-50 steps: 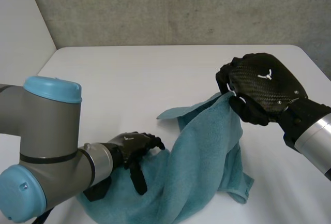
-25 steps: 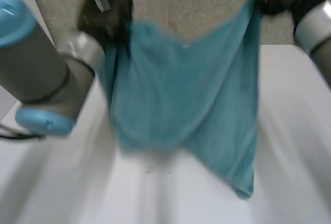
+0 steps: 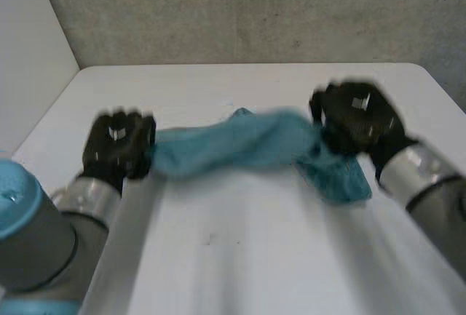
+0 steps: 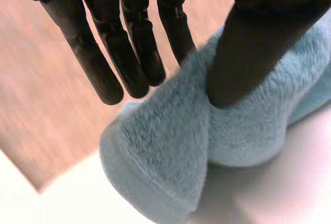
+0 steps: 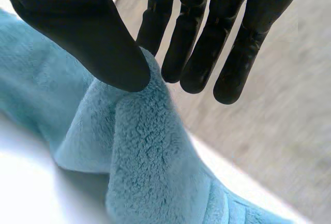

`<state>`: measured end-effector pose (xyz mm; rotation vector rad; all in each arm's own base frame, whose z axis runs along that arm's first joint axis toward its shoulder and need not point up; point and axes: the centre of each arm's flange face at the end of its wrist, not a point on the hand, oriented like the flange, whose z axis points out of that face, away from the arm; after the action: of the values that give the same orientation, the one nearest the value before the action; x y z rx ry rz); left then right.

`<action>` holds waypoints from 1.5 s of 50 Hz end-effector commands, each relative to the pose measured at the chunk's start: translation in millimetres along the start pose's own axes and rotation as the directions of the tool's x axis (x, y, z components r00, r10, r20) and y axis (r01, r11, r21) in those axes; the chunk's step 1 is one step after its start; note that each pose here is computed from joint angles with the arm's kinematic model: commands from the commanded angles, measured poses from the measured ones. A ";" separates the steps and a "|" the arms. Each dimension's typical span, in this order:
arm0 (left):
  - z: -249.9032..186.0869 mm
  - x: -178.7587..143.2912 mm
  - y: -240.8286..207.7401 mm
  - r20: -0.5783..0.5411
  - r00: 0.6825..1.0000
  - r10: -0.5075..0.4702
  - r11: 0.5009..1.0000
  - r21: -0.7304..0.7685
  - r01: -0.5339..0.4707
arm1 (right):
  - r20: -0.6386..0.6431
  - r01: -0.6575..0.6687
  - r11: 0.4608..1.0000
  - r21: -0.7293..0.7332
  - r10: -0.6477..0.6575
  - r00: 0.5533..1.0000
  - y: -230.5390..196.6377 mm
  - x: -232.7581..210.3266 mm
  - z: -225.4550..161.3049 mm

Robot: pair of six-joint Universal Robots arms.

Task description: Fold the laundry

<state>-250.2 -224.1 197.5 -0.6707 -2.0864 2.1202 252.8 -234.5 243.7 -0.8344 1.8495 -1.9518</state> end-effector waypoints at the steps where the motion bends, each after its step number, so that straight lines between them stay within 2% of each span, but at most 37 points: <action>1: -53.5 15.5 55.0 -0.151 0.988 0.024 0.898 -0.431 -0.088 | 0.092 0.057 0.979 -0.195 -0.039 0.995 58.6 -18.3 -14.2; 4: -66.7 21.3 47.1 -0.212 0.977 0.022 0.855 -0.503 -0.129 | 0.092 0.053 0.977 -0.207 -0.035 0.995 63.2 -17.1 -9.9; 6: -68.5 23.9 36.0 -0.229 0.973 0.024 0.860 -0.492 -0.137 | 0.091 0.050 0.977 -0.207 -0.032 0.995 63.4 -16.9 -9.2; 9: -63.9 21.3 -1.6 -0.211 0.977 0.027 0.923 -0.371 -0.106 | 0.094 0.047 0.977 -0.208 -0.028 0.995 64.2 -18.2 -9.6; 11: -62.1 19.3 -9.7 -0.199 0.980 0.026 0.936 -0.340 -0.094 | 0.096 0.047 0.977 -0.209 -0.028 0.995 64.7 -18.9 -10.2; 12: -52.8 13.8 -31.3 -0.168 0.985 0.026 0.966 -0.249 -0.068 | 0.101 0.047 0.976 -0.213 -0.025 0.995 66.2 -21.1 -11.5; 18: -35.4 13.0 -54.4 -0.143 0.989 0.024 0.990 -0.136 -0.044 | 0.101 0.051 0.977 -0.209 -0.030 0.994 69.5 -21.8 -11.6; 25: 8.6 29.8 -22.9 -0.168 0.985 0.039 0.972 -0.221 -0.076 | 0.091 0.049 0.976 -0.211 -0.030 0.995 70.2 -18.3 -10.9; 29: 19.5 33.1 -3.0 -0.186 0.982 0.040 0.942 -0.322 -0.099 | 0.087 0.049 0.977 -0.210 -0.031 0.996 69.3 -17.6 -11.3; 38: 24.5 29.3 21.4 -0.204 0.978 0.033 0.875 -0.467 -0.127 | 0.087 0.051 0.977 -0.208 -0.034 0.996 69.2 -17.6 -11.1; 53: 23.2 35.1 46.0 -0.222 0.975 0.027 0.840 -0.523 -0.143 | 0.089 0.051 0.976 -0.210 -0.033 0.995 70.0 -18.6 -11.2; 58: 24.0 34.1 42.0 -0.211 0.977 0.029 0.858 -0.496 -0.132 | 0.081 0.046 0.977 -0.209 -0.029 0.996 68.1 -16.8 -10.6; 62: 23.9 29.0 20.8 -0.182 0.983 0.037 0.905 -0.411 -0.110 | 0.079 0.038 0.977 -0.208 -0.022 0.997 66.3 -16.6 -11.1; 69: 12.4 20.1 -5.9 -0.145 0.989 0.038 0.951 -0.297 -0.080 | 0.051 -0.070 0.983 -0.173 0.079 0.996 41.6 -10.2 -11.3; 72: 5.1 17.1 -11.7 -0.137 0.990 0.039 0.958 -0.276 -0.076 | 0.012 -0.153 0.967 -0.205 0.159 0.987 29.7 2.9 -8.4; 75: -4.2 12.7 -17.6 -0.127 0.991 0.042 0.964 -0.255 -0.073 | -0.015 -0.181 0.959 -0.218 0.182 0.983 21.5 15.5 -6.0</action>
<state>-275.0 -229.3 194.4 -0.9034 -2.3774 1.7169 247.1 -224.5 196.9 -0.8673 2.0156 -1.7237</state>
